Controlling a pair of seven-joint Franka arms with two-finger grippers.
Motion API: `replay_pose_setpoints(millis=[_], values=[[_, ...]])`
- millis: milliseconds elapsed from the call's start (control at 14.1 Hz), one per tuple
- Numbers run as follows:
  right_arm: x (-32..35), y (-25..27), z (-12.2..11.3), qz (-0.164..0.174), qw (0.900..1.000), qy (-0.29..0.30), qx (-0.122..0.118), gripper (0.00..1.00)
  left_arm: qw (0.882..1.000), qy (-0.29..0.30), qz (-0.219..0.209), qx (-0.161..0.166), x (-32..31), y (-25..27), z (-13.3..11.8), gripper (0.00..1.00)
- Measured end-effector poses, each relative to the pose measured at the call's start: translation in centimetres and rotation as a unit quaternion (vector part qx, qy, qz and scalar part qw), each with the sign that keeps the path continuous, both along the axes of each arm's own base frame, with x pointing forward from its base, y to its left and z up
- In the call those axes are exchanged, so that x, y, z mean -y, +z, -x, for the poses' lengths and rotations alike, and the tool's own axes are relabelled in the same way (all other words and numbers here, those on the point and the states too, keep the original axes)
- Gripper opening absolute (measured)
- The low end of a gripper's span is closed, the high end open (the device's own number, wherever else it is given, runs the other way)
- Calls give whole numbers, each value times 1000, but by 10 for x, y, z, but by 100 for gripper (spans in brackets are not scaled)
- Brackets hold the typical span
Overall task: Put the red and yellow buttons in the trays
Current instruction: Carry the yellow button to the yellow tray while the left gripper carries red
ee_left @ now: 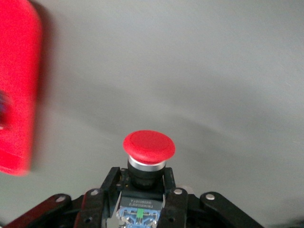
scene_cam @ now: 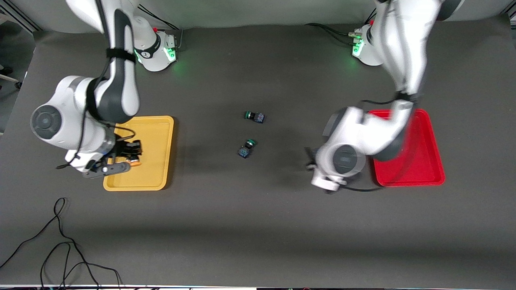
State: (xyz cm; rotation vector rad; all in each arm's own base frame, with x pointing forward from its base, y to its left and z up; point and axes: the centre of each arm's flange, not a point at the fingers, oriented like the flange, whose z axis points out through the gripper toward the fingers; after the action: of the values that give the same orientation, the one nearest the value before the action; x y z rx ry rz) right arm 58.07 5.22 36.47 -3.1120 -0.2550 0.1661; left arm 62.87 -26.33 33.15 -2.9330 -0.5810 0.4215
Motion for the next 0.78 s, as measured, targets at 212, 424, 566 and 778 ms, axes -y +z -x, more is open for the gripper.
replay_pose_setpoints(millis=[212,424,566,778], values=[[33,-76,32,-32,999,-13,14,42,997,-74,-7,-5,-102,46,-6,42],[30,-135,45,-25,999,-27,-13,42,996,-94,-4,-11,-169,53,22,42],[36,-158,47,-22,999,-35,-29,42,995,-104,6,-5,-209,35,45,42],[39,-156,39,-24,998,-49,-24,64,992,-119,24,12,-259,-13,75,42]])
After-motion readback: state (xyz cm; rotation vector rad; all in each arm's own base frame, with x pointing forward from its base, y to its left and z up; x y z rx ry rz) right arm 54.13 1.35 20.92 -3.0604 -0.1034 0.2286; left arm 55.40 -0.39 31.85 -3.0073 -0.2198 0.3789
